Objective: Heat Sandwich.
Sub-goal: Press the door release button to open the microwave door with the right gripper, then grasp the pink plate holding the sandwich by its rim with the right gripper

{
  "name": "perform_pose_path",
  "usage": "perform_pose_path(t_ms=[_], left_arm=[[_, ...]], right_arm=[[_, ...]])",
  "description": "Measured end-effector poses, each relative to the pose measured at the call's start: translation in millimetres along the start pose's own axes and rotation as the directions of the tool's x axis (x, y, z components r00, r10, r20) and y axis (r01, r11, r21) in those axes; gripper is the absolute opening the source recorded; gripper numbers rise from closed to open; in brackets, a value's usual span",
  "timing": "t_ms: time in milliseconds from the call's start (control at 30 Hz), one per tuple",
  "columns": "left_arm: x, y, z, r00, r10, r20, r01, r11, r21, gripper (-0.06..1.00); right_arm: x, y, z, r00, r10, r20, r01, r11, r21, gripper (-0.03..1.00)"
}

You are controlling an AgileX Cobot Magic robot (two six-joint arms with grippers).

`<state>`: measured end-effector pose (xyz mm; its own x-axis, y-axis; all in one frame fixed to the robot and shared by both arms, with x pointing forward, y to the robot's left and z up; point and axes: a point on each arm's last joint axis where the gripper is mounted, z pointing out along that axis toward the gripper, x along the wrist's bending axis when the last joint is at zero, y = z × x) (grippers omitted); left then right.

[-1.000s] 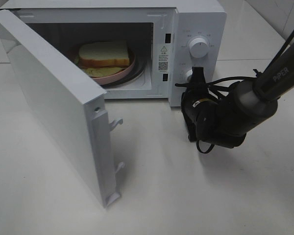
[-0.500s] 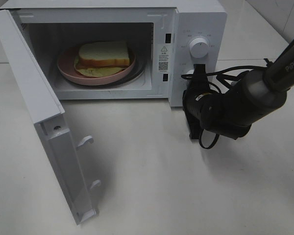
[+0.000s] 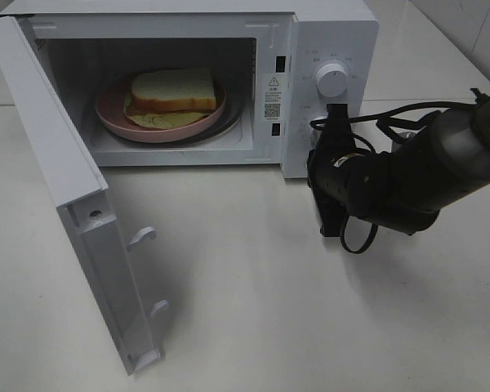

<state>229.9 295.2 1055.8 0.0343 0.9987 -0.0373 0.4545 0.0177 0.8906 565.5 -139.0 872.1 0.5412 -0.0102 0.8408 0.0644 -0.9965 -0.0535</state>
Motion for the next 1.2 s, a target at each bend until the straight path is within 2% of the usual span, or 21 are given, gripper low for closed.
perform_pose_path(t_ms=[333,367,467,533,567,600,633,700,733,767,800,867,900,933,1033,1067,1100,1167,1200], left_arm=[[0.0,0.0,0.0,1.000,0.000,0.000,0.000,1.000,0.000,0.97],[0.0,0.0,0.0,1.000,0.000,0.000,0.000,1.000,0.000,0.97],[0.0,0.0,0.0,1.000,0.000,0.000,0.000,1.000,0.000,0.97],[0.0,0.0,0.0,1.000,0.000,0.000,0.000,1.000,0.000,0.97],[0.0,0.0,0.0,1.000,0.000,0.000,0.000,1.000,0.000,0.97],[0.0,0.0,0.0,1.000,0.000,0.000,0.000,1.000,0.000,0.97],[0.0,0.0,0.0,1.000,0.000,0.000,0.000,1.000,0.000,0.97],[0.0,0.0,0.0,1.000,0.000,0.000,0.000,1.000,0.000,0.97],[0.0,0.0,0.0,1.000,0.000,0.000,0.000,1.000,0.000,0.97],[0.0,0.0,0.0,1.000,0.000,0.000,0.000,1.000,0.000,0.97],[0.0,0.0,0.0,1.000,0.000,0.000,0.000,1.000,0.000,0.97],[0.0,0.0,0.0,1.000,0.000,0.000,0.000,1.000,0.000,0.97],[0.0,0.0,0.0,1.000,0.000,0.000,0.000,1.000,0.000,0.97],[0.0,0.0,0.0,1.000,0.000,0.000,0.000,1.000,0.000,0.97],[0.0,0.0,0.0,1.000,0.000,0.000,0.000,1.000,0.000,0.97],[0.0,0.0,0.0,1.000,0.000,0.000,0.000,1.000,0.000,0.97],[0.0,0.0,0.0,1.000,0.000,0.000,0.000,1.000,0.000,0.97],[0.0,0.0,0.0,1.000,0.000,0.000,0.000,1.000,0.000,0.97],[0.0,0.0,0.0,1.000,0.000,0.000,0.000,1.000,0.000,0.97]], right_arm=[[8.2,2.2,-34.7,0.988,-0.134,0.074,0.128,0.988,0.084,0.01],[9.9,0.6,-42.4,0.977,-0.193,0.095,0.180,0.976,0.126,0.01],[12.7,-1.7,-49.2,0.961,-0.252,0.112,0.231,0.958,0.169,0.01],[15.7,-4.6,-58.8,0.917,-0.380,0.122,0.345,0.908,0.240,0.01],[15.7,-5.4,-61.5,0.900,-0.418,0.125,0.376,0.889,0.263,0.01],[15.7,-5.4,-61.5,0.900,-0.418,0.125,0.376,0.889,0.263,0.01],[16.8,-6.8,-67.1,0.858,-0.499,0.118,0.446,0.840,0.308,0.01],[16.4,-8.4,-72.7,0.803,-0.587,0.106,0.519,0.775,0.361,0.01],[16.4,-8.4,-72.7,0.803,-0.587,0.106,0.519,0.775,0.361,0.01],[16.1,-9.0,-74.8,0.779,-0.620,0.098,0.546,0.746,0.382,0.01],[16.0,-10.7,-80.5,0.721,-0.689,0.077,0.598,0.674,0.433,0.01],[17.6,-13.6,-84.5,0.665,-0.745,0.046,0.639,0.600,0.480,0.01],[17.6,-13.6,-84.5,0.665,-0.745,0.046,0.639,0.600,0.480,0.01],[22.4,-17.5,-87.4,0.613,-0.790,0.005,0.676,0.528,0.515,0.02],[32.1,-24.5,-90.6,0.525,-0.849,-0.064,0.721,0.403,0.564,0.02],[32.1,-24.5,-90.6,0.525,-0.849,-0.064,0.721,0.403,0.564,0.02],[37.4,-28.0,-92.7,0.457,-0.883,-0.104,0.742,0.314,0.592,0.02],[44.3,-31.0,-94.4,0.401,-0.906,-0.138,0.757,0.242,0.607,0.02],[49.3,-32.4,-96.3,0.340,-0.926,-0.165,0.765,0.170,0.621,0.02]])
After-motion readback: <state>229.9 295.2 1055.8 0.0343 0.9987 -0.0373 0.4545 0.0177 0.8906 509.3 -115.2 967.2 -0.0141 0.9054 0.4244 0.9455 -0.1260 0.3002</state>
